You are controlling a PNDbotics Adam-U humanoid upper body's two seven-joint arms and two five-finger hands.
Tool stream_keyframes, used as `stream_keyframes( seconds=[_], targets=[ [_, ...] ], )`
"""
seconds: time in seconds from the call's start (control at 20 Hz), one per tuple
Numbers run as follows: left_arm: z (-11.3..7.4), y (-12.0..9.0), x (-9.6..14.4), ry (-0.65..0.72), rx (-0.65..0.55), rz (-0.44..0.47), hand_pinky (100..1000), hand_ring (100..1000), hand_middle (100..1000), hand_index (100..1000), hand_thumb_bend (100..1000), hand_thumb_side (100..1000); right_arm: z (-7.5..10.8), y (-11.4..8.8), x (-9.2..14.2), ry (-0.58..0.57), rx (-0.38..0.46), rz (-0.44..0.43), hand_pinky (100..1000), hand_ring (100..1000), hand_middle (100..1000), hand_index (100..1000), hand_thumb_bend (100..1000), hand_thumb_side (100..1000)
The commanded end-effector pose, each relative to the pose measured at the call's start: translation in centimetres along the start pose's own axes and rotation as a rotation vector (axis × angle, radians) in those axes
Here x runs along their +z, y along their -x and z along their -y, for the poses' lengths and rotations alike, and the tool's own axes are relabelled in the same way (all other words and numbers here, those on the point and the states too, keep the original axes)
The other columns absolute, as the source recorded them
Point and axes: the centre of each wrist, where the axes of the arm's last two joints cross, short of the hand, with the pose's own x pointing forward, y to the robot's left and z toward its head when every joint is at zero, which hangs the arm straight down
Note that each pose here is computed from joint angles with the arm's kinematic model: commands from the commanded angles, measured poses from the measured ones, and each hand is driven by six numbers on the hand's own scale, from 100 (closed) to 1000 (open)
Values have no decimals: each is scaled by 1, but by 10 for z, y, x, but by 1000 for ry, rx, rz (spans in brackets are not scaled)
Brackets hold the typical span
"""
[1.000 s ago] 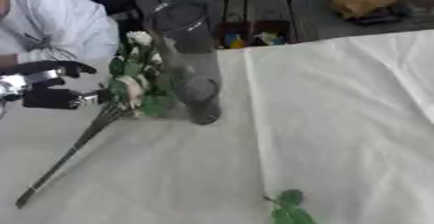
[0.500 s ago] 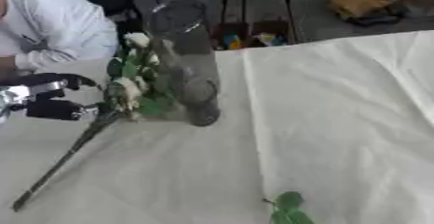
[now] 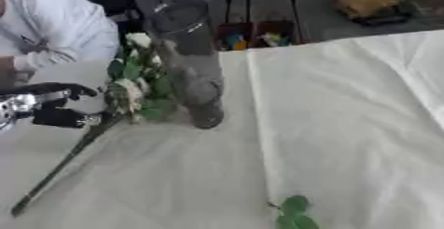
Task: Arrange flowers into the vase.
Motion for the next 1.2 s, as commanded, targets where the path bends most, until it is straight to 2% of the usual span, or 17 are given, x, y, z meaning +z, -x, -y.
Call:
stream_keyframes(
  seconds=[0.05,0.25,0.35,1.2],
  targets=[
    [-10,3,1,-12,2,-31,941,984,992,1000,429,817,0,-4,-6,9,-16,17,624,653,563,714,100,944],
    [-7,4,-6,-1,9,-44,929,966,990,1000,423,804,0,-4,-5,8,-17,16,625,652,561,711,100,946],
    [-6,5,-11,1,13,-58,923,959,988,1000,389,794,0,-4,-5,7,-18,14,625,651,561,710,100,947],
    [1,20,-44,-44,13,-153,929,972,1000,1000,331,824,-2,-5,-4,-7,-33,12,628,647,554,705,100,949]
  ],
)
